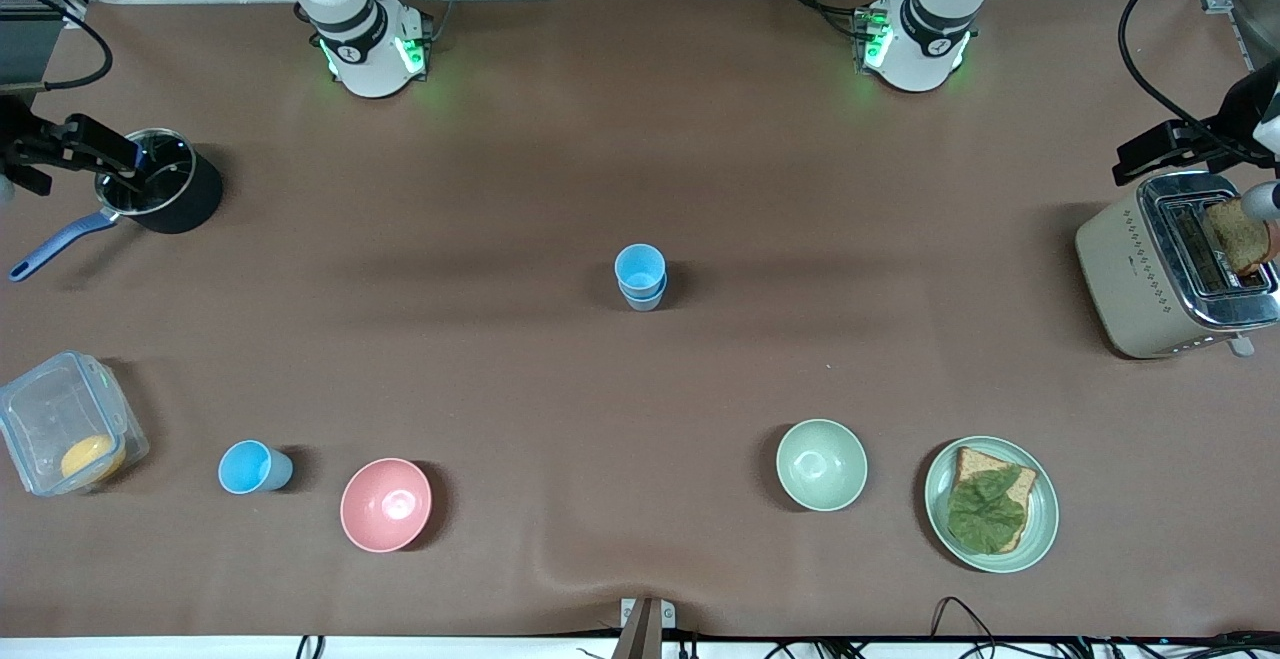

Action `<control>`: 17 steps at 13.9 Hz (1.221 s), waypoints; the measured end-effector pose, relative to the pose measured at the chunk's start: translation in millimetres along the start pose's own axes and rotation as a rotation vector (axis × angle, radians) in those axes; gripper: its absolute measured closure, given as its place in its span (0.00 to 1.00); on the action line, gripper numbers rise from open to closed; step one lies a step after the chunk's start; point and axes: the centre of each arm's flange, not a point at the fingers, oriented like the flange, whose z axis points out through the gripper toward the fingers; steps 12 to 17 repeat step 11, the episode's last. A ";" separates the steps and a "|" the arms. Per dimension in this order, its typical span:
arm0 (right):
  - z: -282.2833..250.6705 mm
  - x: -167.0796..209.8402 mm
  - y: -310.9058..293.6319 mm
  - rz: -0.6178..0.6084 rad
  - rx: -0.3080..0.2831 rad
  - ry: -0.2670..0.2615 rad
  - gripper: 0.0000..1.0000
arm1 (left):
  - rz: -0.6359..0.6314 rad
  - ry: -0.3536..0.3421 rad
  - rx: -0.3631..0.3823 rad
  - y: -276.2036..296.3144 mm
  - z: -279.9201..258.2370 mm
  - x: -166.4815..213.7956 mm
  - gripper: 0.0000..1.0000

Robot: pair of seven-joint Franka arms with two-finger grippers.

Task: Stack blue cups with both arms

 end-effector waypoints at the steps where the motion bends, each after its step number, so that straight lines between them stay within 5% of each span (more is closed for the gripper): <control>1: -0.1 0.2 -0.9 -0.001 0.002 0.001 0.00 | 0.000 0.001 0.000 0.0 -0.4 -0.1 0.00; 17: -0.4 0.6 -5.2 -0.003 0.044 0.006 0.00 | 0.001 0.026 -0.003 0.3 -11.8 -2.8 0.00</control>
